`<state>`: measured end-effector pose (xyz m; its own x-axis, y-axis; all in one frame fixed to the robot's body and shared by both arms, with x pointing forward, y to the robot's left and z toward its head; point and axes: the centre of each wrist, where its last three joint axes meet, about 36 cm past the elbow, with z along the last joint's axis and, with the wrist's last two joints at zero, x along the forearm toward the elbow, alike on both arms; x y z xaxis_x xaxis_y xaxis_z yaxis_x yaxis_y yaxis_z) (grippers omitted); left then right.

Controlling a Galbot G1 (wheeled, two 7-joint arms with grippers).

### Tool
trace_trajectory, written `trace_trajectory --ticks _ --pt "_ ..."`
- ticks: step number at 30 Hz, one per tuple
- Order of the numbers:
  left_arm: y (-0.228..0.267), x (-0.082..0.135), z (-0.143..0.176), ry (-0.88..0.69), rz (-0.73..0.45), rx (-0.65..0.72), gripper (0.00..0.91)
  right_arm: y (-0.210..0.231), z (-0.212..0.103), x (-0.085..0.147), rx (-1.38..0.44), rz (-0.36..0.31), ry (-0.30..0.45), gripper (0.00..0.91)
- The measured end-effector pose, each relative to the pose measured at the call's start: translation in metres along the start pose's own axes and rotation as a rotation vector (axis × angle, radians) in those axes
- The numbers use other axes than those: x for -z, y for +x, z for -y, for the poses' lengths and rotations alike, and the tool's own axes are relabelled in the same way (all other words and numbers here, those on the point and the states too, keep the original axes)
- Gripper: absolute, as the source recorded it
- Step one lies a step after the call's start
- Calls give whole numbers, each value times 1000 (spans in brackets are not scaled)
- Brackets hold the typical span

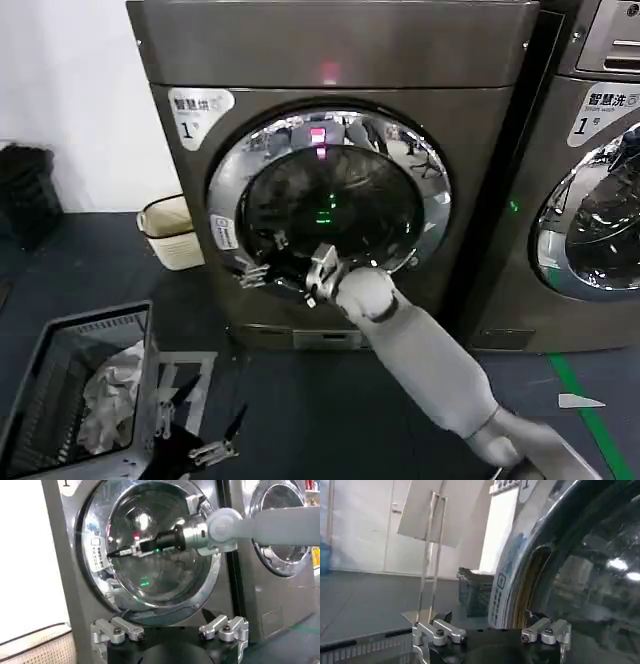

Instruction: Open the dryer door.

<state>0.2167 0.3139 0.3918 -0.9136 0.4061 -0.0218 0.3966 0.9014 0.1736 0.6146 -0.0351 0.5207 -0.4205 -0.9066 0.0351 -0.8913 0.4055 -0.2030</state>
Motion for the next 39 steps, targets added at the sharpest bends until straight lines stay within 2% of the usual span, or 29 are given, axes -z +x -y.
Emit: trace_trajectory --ticks 10,16,23,29,39 --pt "1 0 -1 -15 -14 8 907 -18 2 3 70 14 -32 907" --pt "2 -1 -2 -31 -40 -3 907 -14 1 1 136 13 -41 907" --pt "1 1 -12 -42 -52 8 907 6 -5 -4 249 16 -52 907" --pt "0 3 -29 -41 -66 13 907 29 -9 2 328 54 -56 907" --pt "1 -2 -61 -45 -112 86 907 84 -15 14 453 64 -58 907"
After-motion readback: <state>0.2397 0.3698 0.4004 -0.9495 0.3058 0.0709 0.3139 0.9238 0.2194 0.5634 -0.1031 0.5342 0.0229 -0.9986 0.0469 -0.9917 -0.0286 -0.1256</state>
